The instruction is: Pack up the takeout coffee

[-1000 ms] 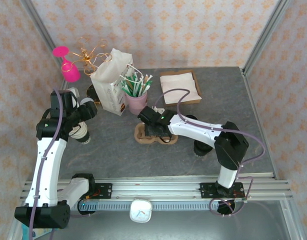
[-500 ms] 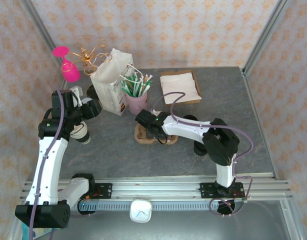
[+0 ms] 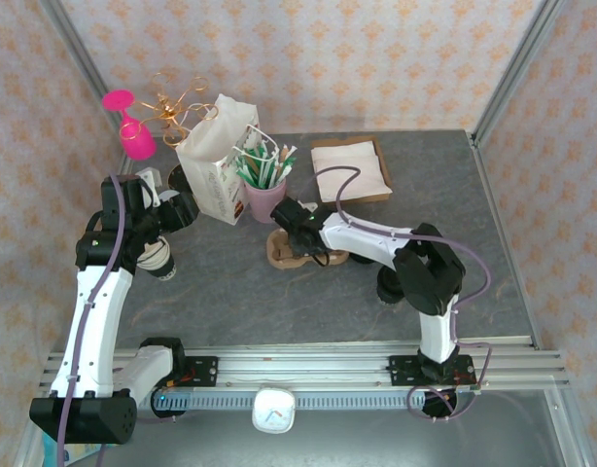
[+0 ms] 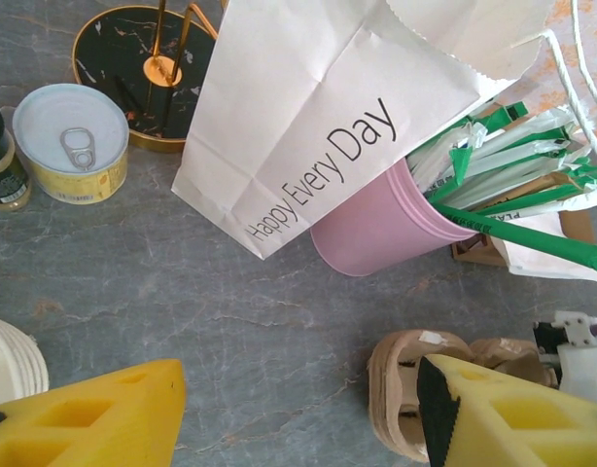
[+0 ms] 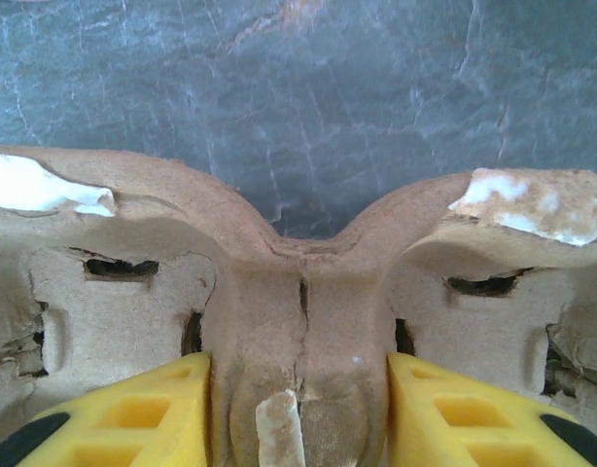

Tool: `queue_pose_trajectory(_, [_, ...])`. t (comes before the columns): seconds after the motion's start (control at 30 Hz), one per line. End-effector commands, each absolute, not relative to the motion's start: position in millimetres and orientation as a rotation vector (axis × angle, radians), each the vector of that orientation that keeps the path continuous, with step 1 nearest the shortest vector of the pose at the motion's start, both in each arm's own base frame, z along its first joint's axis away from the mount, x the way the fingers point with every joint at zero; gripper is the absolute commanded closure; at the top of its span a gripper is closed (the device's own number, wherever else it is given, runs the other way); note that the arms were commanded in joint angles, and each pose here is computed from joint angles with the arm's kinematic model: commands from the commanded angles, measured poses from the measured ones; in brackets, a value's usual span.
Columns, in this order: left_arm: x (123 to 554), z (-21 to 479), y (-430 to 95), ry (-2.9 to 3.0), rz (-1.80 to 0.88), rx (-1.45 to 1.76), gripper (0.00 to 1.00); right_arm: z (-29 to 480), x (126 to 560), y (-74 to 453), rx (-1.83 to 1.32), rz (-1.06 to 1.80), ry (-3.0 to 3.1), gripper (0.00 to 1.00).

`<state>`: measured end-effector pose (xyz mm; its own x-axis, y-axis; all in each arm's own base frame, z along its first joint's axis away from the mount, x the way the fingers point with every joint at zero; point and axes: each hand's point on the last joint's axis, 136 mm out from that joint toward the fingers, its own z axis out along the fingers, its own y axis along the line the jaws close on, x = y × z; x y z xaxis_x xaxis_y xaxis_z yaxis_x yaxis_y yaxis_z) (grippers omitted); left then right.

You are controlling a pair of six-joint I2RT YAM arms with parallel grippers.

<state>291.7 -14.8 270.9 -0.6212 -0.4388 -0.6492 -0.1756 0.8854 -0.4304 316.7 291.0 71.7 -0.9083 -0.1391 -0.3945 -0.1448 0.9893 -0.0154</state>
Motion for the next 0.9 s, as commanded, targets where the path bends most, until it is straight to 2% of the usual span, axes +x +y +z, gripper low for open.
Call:
queue_pose_trajectory(0.0, [296.2, 272.2, -16.8, 2.217, -0.451, -0.446, 0.34, 72.8, 333.0, 288.5, -0.305, -0.037, 2.706, 0.58])
queue_pose_trajectory(0.6, [294.3, 274.0, -16.2, 2.22, -0.444, -0.446, 0.35, 64.9, 341.3, 218.4, -0.083, -0.13, 2.765, 0.6])
queue_pose_trajectory(0.87, [295.0, 275.2, -18.6, 2.216, -0.462, -0.443, 0.35, 66.0, 344.5, 169.1, 0.059, -0.168, 2.774, 0.58])
